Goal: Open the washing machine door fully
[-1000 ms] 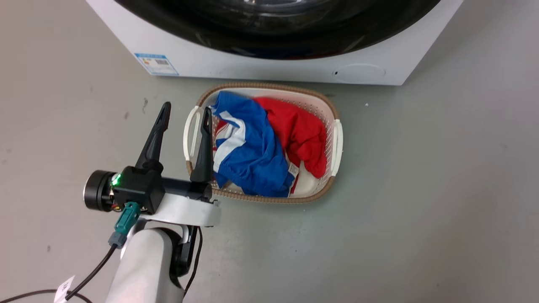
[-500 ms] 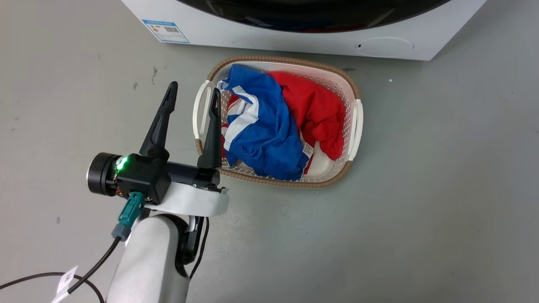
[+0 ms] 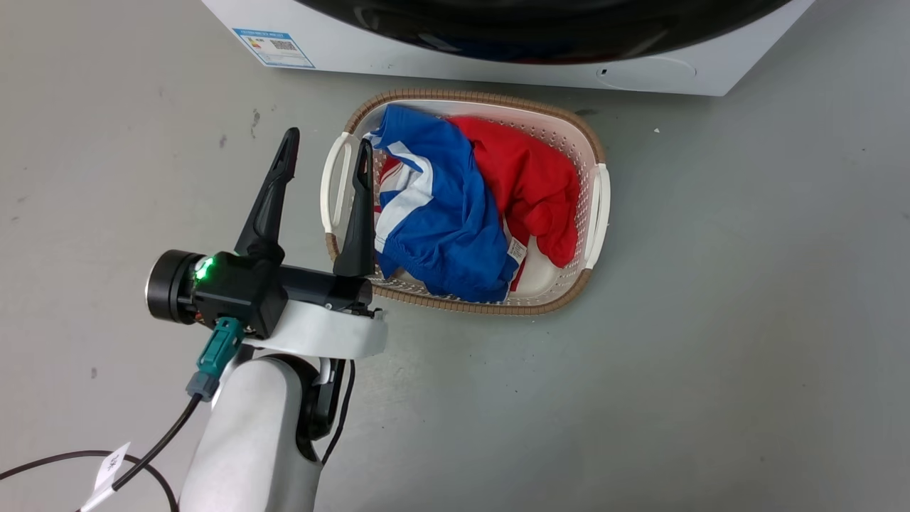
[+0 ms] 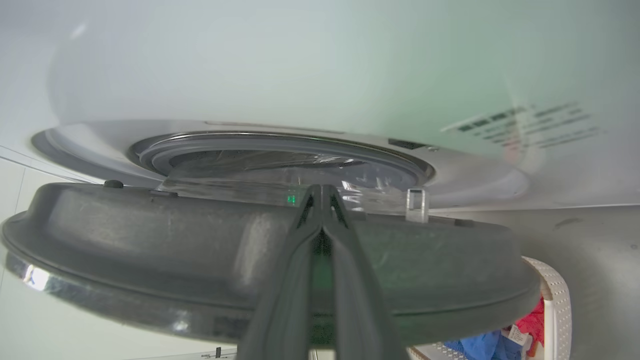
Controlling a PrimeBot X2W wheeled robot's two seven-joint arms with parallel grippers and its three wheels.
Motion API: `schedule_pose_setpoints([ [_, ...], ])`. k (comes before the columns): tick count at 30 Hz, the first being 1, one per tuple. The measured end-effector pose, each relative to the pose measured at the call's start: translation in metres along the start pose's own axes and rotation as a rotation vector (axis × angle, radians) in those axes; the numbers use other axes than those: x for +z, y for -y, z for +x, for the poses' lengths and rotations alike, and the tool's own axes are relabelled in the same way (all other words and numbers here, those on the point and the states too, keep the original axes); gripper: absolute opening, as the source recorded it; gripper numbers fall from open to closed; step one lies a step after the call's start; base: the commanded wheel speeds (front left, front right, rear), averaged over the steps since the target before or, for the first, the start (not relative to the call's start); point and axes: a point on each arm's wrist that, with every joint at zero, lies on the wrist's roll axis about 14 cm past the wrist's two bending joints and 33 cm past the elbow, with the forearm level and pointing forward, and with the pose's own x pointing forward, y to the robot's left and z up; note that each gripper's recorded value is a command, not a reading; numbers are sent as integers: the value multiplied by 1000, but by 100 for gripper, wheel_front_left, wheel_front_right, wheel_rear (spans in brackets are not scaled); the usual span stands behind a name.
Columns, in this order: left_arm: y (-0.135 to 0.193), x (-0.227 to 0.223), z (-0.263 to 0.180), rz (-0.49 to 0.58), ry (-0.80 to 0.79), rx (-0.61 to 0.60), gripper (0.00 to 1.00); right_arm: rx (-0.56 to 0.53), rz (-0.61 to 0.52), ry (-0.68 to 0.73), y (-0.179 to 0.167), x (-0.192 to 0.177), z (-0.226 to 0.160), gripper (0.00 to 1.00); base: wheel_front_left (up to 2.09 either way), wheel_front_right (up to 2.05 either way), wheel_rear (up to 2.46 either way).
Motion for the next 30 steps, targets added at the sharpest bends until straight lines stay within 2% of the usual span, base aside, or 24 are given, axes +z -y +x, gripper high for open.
schedule_pose_setpoints([
  [15, 5, 26, -20, -33, 28, 1, 100, -14, -44, -208, -16, -61, -41, 0, 0, 0, 0],
  [23, 3, 37, -53, -39, 19, 17, 100, 44, -90, -289, -39, -103, -77, 0, 0, 0, 0],
  [30, 1, 44, -84, -46, 18, 31, 100, 130, -95, -384, -58, -157, -98, 0, 0, 0, 0],
])
